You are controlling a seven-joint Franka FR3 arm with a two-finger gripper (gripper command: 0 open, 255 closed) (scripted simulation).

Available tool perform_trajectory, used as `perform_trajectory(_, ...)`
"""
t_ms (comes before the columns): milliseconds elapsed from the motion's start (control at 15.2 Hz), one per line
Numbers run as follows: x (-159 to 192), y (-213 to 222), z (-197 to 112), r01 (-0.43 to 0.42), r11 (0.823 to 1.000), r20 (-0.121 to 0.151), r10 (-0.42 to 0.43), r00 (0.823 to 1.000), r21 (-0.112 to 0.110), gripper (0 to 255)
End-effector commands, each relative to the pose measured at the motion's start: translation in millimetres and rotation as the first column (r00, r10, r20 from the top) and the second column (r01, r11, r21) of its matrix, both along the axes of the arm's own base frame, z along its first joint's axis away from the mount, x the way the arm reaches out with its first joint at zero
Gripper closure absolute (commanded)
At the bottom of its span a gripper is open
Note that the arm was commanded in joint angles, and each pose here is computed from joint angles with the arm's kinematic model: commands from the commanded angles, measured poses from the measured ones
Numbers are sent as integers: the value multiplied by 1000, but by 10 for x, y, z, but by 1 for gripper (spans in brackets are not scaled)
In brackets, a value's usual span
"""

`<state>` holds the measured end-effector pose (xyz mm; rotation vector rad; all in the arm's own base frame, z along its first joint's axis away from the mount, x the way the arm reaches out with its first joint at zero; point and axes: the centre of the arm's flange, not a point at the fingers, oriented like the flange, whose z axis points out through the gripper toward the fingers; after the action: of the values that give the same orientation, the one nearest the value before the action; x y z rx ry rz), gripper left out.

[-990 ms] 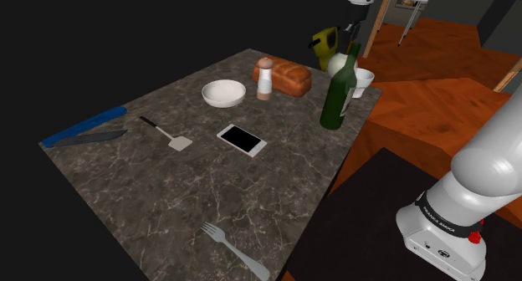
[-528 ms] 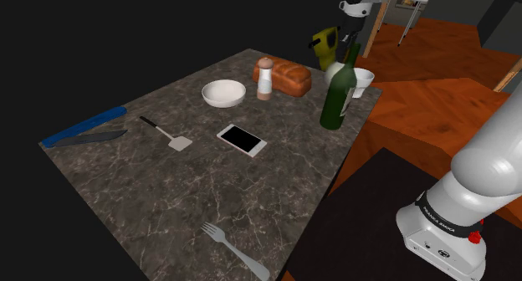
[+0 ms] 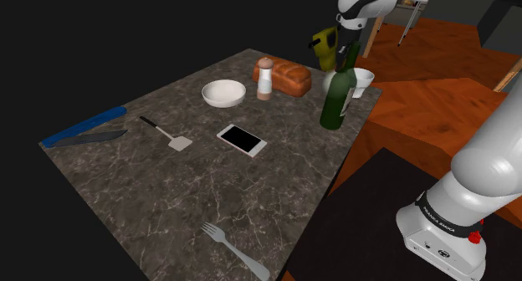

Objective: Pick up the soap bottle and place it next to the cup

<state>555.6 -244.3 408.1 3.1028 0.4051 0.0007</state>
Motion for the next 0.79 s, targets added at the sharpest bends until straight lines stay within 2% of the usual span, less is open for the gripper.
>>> perform_trajectory(0,1,-3,-101,0,1000,1,0,1000,0,255)
perform_trajectory(528,1,-3,-124,0,1000,1,0,1000,0,255)
perform_trajectory(594,1,-3,-124,0,1000,1,0,1000,0,0)
perform_trajectory(726,1,-3,-124,0,1000,1,0,1000,0,0)
